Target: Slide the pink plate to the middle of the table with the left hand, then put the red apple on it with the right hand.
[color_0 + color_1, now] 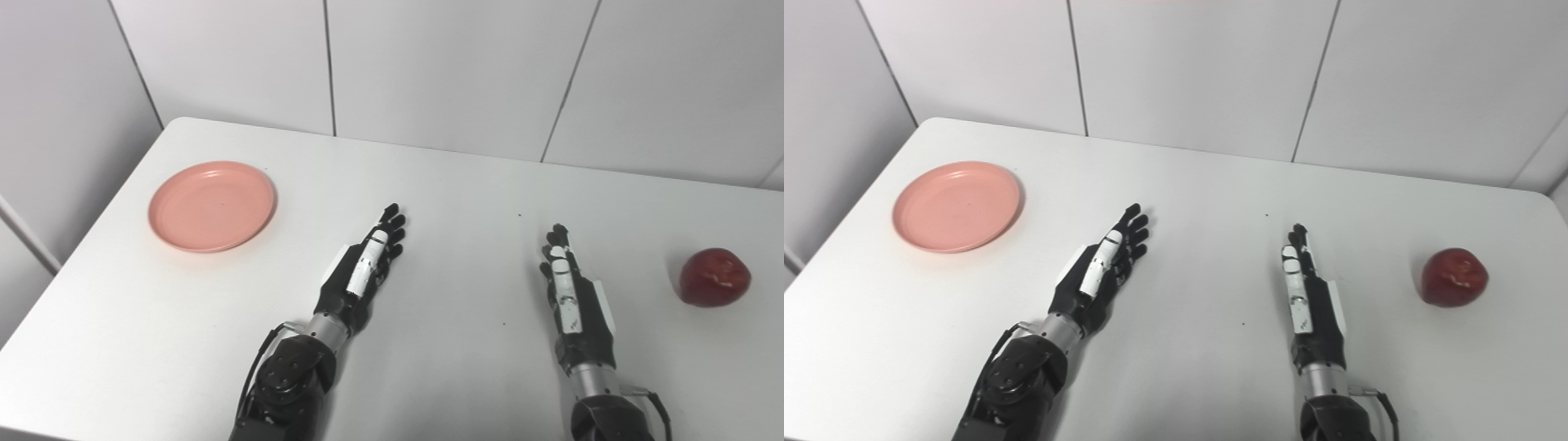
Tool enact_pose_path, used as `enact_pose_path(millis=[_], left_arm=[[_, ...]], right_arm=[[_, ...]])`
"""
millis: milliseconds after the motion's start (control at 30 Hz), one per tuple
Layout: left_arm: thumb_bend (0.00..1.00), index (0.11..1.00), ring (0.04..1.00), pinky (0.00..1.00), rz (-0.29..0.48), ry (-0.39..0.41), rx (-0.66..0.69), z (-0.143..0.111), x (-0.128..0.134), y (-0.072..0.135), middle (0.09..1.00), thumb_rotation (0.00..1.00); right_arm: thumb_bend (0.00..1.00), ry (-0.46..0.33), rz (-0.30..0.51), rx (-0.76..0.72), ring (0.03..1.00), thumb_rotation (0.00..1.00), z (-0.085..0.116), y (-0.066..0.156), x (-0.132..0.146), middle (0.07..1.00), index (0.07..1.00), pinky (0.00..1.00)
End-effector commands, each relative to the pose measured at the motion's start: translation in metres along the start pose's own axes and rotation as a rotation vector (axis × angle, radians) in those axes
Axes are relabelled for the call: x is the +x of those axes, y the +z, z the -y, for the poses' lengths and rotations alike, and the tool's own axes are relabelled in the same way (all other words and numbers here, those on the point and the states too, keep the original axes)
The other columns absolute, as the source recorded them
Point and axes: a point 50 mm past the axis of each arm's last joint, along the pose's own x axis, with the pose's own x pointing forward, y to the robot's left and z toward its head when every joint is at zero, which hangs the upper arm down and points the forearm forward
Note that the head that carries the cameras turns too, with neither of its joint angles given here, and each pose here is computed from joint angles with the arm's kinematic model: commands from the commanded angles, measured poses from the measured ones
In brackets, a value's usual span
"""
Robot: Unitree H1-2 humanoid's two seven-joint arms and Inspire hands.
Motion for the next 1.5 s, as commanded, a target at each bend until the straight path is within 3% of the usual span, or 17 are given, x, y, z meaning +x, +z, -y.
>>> enact_pose_path(millis=[0, 367, 800, 1067, 1467], left_arm=[[0.38, 1.0, 1.0, 1.0, 0.028, -0.026, -0.01, 0.014, 0.006, 0.002, 1.0, 1.0], [0.38, 1.0, 1.0, 1.0, 0.025, -0.04, -0.014, 0.022, 0.011, -0.008, 1.0, 1.0], [0.39, 1.0, 1.0, 1.0, 0.043, -0.037, -0.01, 0.014, 0.013, -0.004, 1.0, 1.0], [0.4, 0.987, 0.988, 1.0, 0.093, -0.031, 0.007, 0.004, 0.016, 0.018, 0.997, 1.0], [0.41, 0.944, 0.944, 0.96, 0.205, -0.026, 0.072, -0.017, 0.017, 0.074, 0.96, 1.0]], right_arm=[[0.21, 0.011, 0.07, -0.001, 1.0, 1.0, 0.005, 0.009, 0.003, 1.0, 1.0, 1.0], [0.17, 0.027, 0.094, 0.051, 1.0, 1.0, 0.014, -0.001, 0.005, 1.0, 1.0, 1.0], [0.15, 0.029, 0.089, 0.051, 1.0, 1.0, 0.011, -0.003, 0.003, 1.0, 1.0, 1.0], [0.17, 0.036, 0.083, 0.062, 1.0, 1.0, 0.013, -0.004, 0.003, 1.0, 1.0, 1.0], [0.17, 0.036, 0.078, 0.063, 1.0, 1.0, 0.014, -0.004, 0.003, 1.0, 1.0, 1.0]])
